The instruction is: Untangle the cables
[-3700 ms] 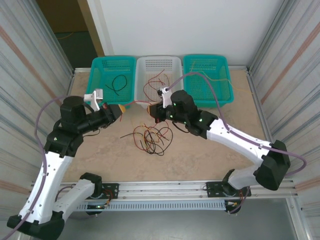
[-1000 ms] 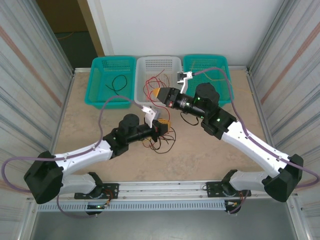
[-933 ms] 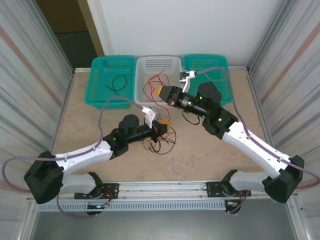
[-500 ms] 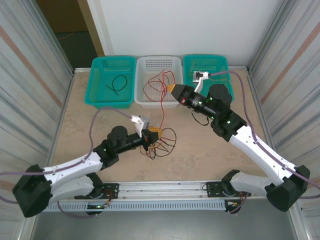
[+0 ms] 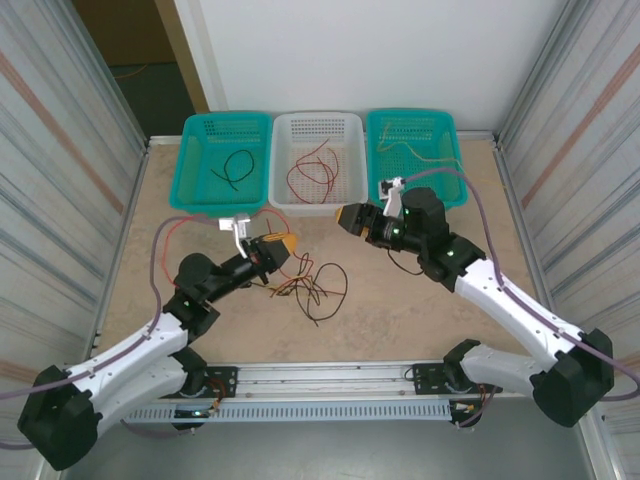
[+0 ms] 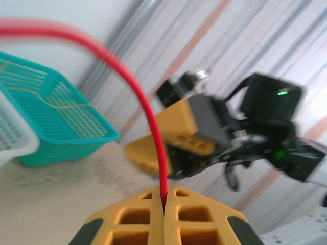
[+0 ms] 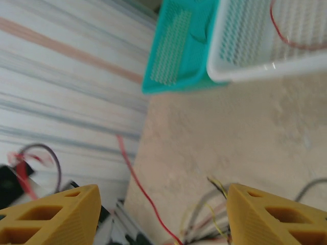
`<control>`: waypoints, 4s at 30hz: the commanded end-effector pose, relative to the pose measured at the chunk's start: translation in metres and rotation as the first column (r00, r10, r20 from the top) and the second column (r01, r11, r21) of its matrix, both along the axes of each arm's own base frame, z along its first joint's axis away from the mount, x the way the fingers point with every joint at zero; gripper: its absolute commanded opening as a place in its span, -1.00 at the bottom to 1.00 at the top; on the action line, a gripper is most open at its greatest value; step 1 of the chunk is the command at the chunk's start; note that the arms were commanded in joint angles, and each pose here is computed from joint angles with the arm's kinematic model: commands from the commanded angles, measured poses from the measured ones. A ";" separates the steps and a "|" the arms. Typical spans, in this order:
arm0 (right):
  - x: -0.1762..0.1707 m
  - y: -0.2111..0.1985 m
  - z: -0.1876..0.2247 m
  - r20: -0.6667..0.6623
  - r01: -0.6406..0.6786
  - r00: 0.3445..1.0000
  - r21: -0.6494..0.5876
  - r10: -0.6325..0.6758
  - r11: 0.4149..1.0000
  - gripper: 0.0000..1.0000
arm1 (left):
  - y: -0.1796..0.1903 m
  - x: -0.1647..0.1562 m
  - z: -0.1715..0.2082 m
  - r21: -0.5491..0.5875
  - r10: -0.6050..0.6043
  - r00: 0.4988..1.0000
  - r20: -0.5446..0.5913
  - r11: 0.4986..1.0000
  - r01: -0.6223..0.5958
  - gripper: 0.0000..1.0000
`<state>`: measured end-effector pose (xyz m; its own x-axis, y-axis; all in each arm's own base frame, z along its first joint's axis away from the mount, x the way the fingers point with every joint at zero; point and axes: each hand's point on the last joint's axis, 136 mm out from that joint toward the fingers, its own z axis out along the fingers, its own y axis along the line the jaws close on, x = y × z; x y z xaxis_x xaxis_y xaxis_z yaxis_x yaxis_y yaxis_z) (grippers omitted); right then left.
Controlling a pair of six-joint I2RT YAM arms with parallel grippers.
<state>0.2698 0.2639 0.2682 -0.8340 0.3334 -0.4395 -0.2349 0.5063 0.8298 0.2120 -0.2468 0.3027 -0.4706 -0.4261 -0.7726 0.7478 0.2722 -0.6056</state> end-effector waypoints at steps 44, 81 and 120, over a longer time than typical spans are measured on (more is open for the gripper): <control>0.070 0.036 -0.138 -0.288 -0.006 0.957 0.091 0.032 0.996 -1.00 | 0.000 -0.051 0.135 0.039 -0.248 0.912 0.327 0.968 0.249 -1.00; -0.023 -0.043 0.030 0.343 0.093 0.938 -0.387 0.049 0.917 0.35 | -0.001 0.085 0.109 0.155 0.075 0.993 -0.092 0.986 -0.061 -1.00; 0.018 0.089 0.040 0.328 -0.192 0.890 -0.360 0.316 0.913 -0.56 | 0.005 0.114 0.048 -0.023 0.048 0.855 -0.516 0.997 -0.070 -1.00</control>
<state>0.2865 0.3483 0.2972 -0.6336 -0.0844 -0.7690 -0.6430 0.6102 0.4628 0.3318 -0.2460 0.3275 -0.7861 -0.4744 -0.3963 0.2526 0.3386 -0.9064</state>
